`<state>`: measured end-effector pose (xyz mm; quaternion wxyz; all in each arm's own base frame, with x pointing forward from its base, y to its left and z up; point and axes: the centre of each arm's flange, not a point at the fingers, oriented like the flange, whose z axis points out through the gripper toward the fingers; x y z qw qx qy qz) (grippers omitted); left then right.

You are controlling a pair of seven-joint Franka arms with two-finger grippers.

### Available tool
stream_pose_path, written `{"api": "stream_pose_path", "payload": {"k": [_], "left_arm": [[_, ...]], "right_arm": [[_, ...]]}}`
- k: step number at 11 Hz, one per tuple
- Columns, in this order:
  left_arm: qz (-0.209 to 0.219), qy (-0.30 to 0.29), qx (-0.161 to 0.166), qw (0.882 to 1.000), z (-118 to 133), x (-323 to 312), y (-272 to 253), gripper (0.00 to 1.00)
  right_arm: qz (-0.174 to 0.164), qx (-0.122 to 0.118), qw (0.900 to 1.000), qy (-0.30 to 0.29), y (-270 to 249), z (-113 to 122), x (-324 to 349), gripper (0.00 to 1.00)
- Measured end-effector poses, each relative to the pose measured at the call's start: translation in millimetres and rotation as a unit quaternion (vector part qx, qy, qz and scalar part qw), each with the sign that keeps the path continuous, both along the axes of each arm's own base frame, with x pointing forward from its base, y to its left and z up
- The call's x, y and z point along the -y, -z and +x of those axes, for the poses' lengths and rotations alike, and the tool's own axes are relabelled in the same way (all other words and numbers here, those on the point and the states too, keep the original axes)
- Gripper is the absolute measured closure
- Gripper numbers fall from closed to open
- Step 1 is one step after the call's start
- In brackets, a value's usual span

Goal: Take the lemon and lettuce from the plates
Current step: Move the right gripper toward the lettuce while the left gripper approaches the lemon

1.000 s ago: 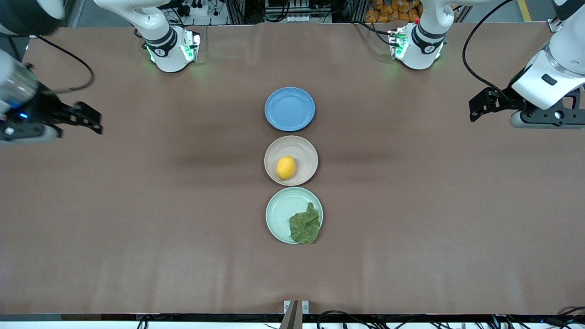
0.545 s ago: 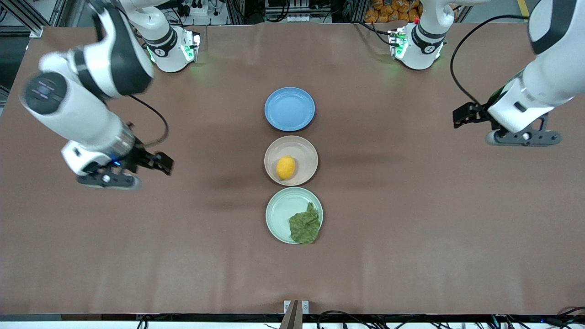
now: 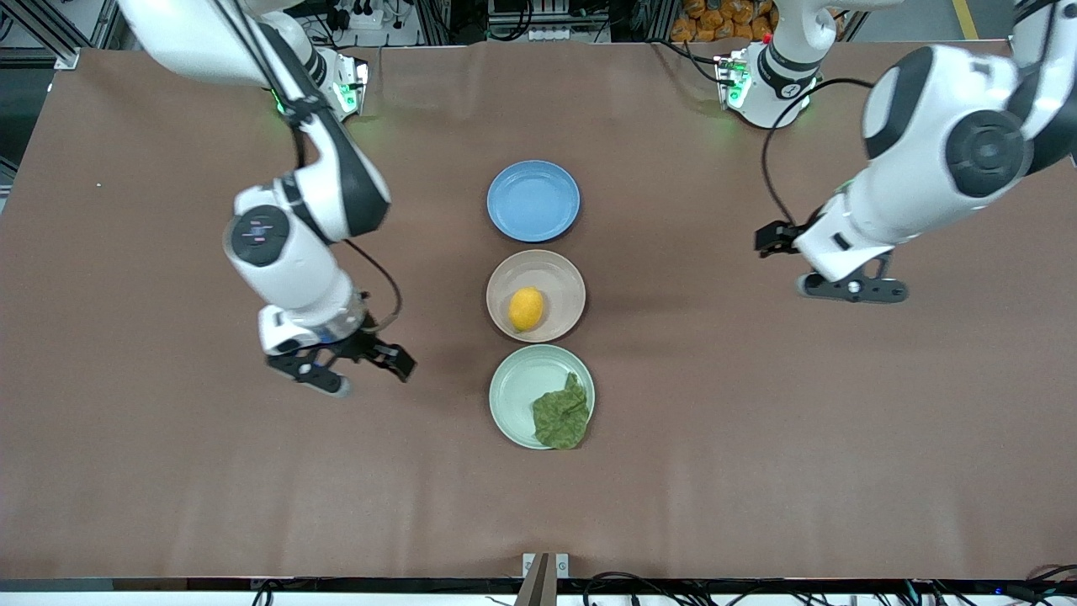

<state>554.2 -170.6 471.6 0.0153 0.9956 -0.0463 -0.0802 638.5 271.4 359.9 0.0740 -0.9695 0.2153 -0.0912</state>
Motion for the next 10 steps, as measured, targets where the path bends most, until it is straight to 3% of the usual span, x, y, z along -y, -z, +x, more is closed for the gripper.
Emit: {"api": "stream_pose_path", "payload": {"k": [5,10], "left_arm": [[-0.021,-0.019,-0.011,1.0,-10,39,38,0.0],[-0.021,-0.026,-0.011,0.999,-16,90,71,0.0]], "right_arm": [[0.04,0.007,0.997,0.067,57,-25,-94,0.04],[0.078,0.014,0.986,0.148,90,-3,-150,0.15]]}}
